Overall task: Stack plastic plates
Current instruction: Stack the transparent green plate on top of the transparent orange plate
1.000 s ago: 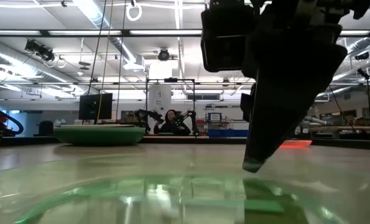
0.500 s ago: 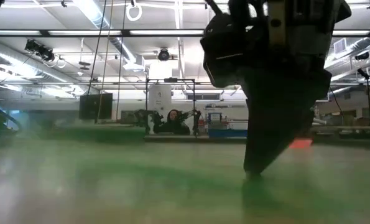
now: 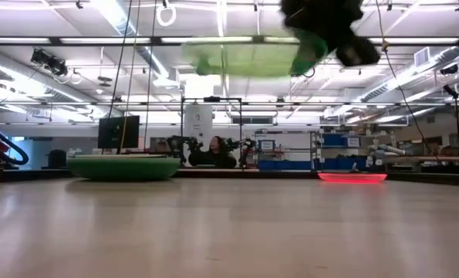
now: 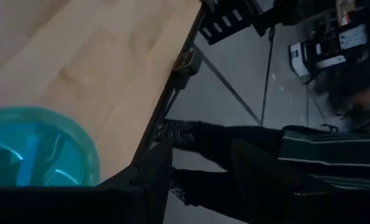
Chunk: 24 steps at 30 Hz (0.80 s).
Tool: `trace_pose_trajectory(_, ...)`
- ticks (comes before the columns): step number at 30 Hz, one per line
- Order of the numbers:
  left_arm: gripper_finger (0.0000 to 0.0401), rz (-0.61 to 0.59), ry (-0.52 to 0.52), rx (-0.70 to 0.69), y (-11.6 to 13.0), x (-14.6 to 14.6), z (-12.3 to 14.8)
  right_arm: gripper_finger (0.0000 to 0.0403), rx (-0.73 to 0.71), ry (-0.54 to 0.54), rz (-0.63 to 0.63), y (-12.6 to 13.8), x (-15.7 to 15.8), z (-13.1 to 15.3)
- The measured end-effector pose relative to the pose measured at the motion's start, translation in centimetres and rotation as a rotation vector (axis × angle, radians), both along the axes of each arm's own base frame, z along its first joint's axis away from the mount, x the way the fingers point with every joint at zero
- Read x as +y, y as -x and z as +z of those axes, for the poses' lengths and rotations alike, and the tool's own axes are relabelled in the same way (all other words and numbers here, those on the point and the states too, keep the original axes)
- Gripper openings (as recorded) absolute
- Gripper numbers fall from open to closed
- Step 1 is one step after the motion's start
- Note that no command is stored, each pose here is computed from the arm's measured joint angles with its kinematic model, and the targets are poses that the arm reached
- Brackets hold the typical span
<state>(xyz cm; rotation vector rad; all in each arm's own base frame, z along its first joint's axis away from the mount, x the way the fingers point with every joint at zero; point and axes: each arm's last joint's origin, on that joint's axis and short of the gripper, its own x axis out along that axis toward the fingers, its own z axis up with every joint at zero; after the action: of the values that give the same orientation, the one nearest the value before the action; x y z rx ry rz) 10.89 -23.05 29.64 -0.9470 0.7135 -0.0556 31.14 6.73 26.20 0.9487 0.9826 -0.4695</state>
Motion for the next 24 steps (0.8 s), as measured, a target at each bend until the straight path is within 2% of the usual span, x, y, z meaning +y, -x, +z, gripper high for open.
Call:
trace_pose_trajectory(3,0.0173,0.005,-0.017,0.019,-0.2,-0.9,-1.0,0.0003,-0.017,0.036,-0.139,4.1,-3.6,4.1)
trace_pose_trajectory(6,0.0173,0.012,-0.047,0.030,-0.5,-1.2,-1.7,0.0002,-0.011,0.099,-0.263,8.4,-6.5,6.8)
trace_pose_trajectory(9,0.0173,0.034,-0.073,0.041,-1.1,-1.0,-2.0,0.0002,0.041,0.132,-0.379,12.6,-8.6,8.2)
trace_pose_trajectory(13,0.0173,0.063,-0.105,0.044,-2.0,-0.4,-2.1,0.0002,0.097,0.193,-0.557,16.8,-10.6,9.0)
trace_pose_trajectory(15,0.0173,0.057,-0.143,0.032,-2.4,-0.1,-2.1,0.0002,0.099,0.254,-0.676,18.2,-11.6,8.8)
trace_pose_trajectory(18,0.0173,0.048,-0.224,0.009,-3.7,0.7,-2.1,0.0002,0.098,0.265,-0.850,19.7,-13.3,7.4)
trace_pose_trajectory(21,0.0173,0.068,-0.278,0.000,-5.0,1.6,-2.1,0.0001,0.070,0.194,-0.948,20.3,-14.6,5.1)
trace_pose_trajectory(24,0.0173,0.084,-0.289,0.016,-6.1,2.4,-2.2,0.0001,0.003,0.124,-1.005,20.2,-15.9,2.2)
